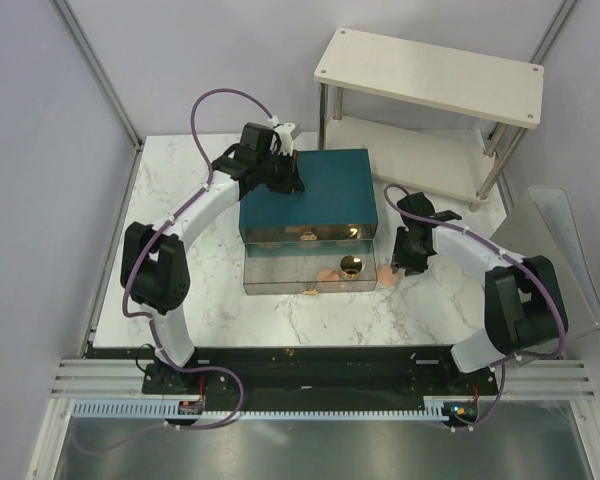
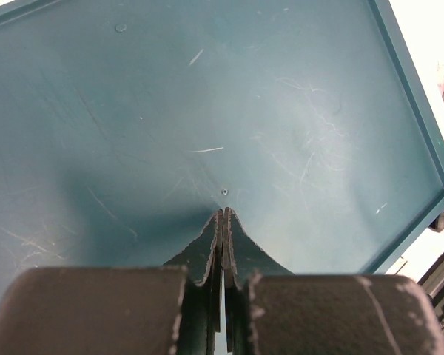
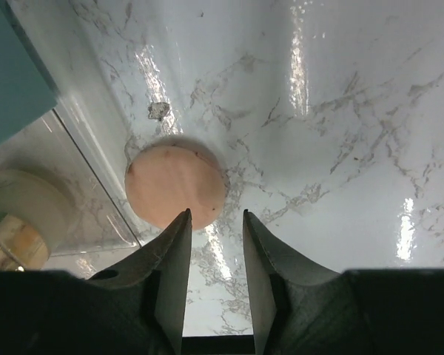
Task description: Organize the makeup
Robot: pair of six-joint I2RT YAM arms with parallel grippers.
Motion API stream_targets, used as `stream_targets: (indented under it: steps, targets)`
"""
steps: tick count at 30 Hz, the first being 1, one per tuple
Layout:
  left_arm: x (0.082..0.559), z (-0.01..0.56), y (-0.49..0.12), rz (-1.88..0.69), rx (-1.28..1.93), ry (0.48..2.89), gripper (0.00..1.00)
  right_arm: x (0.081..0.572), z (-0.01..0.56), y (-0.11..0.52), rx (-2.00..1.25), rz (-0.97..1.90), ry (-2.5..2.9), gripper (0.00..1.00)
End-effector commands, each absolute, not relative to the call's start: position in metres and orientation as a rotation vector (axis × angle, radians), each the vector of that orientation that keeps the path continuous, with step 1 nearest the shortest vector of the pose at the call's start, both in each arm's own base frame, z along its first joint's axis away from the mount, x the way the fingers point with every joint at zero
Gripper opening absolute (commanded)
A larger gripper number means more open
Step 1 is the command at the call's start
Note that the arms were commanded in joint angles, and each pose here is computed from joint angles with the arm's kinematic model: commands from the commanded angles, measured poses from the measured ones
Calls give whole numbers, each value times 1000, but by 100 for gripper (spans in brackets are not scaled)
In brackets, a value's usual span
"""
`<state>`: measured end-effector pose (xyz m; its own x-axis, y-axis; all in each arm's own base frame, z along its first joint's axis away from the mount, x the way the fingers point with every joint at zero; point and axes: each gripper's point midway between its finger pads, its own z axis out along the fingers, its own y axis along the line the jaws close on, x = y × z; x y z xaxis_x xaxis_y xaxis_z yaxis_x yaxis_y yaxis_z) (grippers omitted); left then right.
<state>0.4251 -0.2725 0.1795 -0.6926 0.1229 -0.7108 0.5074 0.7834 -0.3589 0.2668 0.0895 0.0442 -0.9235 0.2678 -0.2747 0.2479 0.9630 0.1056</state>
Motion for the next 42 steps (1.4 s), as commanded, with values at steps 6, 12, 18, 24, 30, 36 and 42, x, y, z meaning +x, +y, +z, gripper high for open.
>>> stream_targets:
  steps: [6,12,18,24,30,36,42]
  targets:
    - [411,140,-266,-695,464,2428,2,285,19,103,347,151,2856,42]
    - [413,141,-267,-689,476,2420,2,282,2,98,342,96,2898,20]
    - [413,140,-266,-682,492,2426,2,284,18,88,371,41,2834,0]
    - [413,140,-266,-687,500,2425,2,299,79,80,292,24,2708,0]
    - [410,137,-265,-685,512,2434,2,300,134,94,114,157,2650,0]
    - [410,136,-265,-685,512,2437,2,288,153,130,17,414,2625,1]
    - [410,137,-266,-690,506,2438,2,281,157,170,-91,559,2582,13]
